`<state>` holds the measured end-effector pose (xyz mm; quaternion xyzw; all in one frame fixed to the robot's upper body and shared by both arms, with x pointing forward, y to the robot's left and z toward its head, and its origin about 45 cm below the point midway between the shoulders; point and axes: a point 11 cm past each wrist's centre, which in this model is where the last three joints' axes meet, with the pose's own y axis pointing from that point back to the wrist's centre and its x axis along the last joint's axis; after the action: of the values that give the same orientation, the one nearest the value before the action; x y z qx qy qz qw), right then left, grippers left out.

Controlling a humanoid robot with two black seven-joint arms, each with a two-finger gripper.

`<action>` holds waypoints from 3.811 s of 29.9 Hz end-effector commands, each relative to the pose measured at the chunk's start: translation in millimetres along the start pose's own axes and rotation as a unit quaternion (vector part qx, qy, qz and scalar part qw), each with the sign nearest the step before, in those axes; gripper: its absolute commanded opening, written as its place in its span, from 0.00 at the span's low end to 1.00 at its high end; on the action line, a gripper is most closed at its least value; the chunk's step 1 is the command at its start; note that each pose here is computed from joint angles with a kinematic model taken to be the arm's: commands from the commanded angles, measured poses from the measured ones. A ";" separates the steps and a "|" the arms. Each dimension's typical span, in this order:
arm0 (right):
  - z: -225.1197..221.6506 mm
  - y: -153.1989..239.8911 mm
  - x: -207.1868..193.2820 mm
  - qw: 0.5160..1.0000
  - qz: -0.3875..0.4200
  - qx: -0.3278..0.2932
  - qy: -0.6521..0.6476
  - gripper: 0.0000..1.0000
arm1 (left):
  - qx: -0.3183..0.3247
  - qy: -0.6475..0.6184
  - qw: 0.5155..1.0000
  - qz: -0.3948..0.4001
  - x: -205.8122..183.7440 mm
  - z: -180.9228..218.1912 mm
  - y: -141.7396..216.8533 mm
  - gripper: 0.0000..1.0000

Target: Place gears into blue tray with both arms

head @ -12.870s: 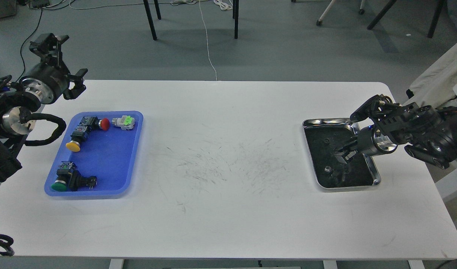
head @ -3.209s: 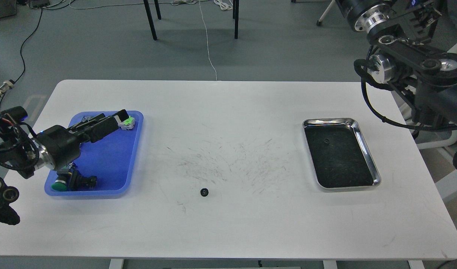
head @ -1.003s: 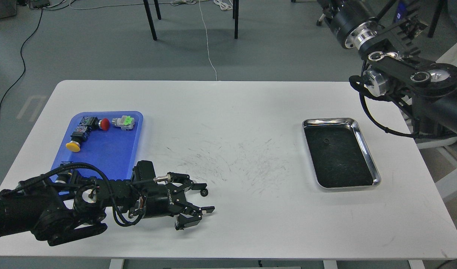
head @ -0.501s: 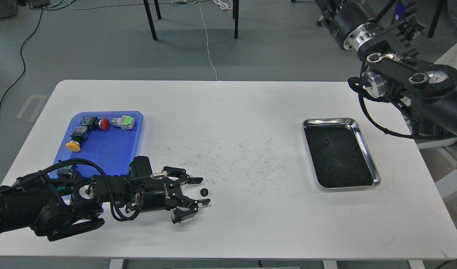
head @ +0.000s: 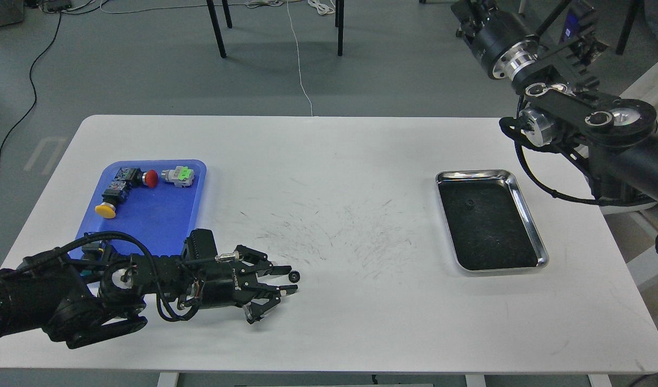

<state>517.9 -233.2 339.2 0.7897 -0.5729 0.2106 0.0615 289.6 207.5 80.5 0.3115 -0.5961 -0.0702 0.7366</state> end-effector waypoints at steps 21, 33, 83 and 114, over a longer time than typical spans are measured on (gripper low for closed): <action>8.2 4.4 1.0 1.000 0.000 -0.008 0.000 0.88 | -0.003 -0.005 1.000 0.003 5.3 -1.1 -11.8 0.34; 10.2 5.1 -1.3 1.000 -0.002 -0.010 -0.002 0.88 | -0.020 -0.010 1.000 -0.007 0.6 -2.6 -7.7 0.12; 103.6 62.4 9.5 0.956 0.125 -0.126 -0.232 0.97 | 0.292 0.164 0.940 0.070 -4.6 -124.9 180.9 0.08; 120.6 77.6 -5.3 0.944 0.130 -0.135 -0.273 0.97 | 0.365 0.219 0.903 0.048 -55.2 -149.3 159.5 0.09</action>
<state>475.8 -296.3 216.1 0.7193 -0.6890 -0.0867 -0.0182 366.9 420.0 113.3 0.5346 -0.4222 0.2550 0.6862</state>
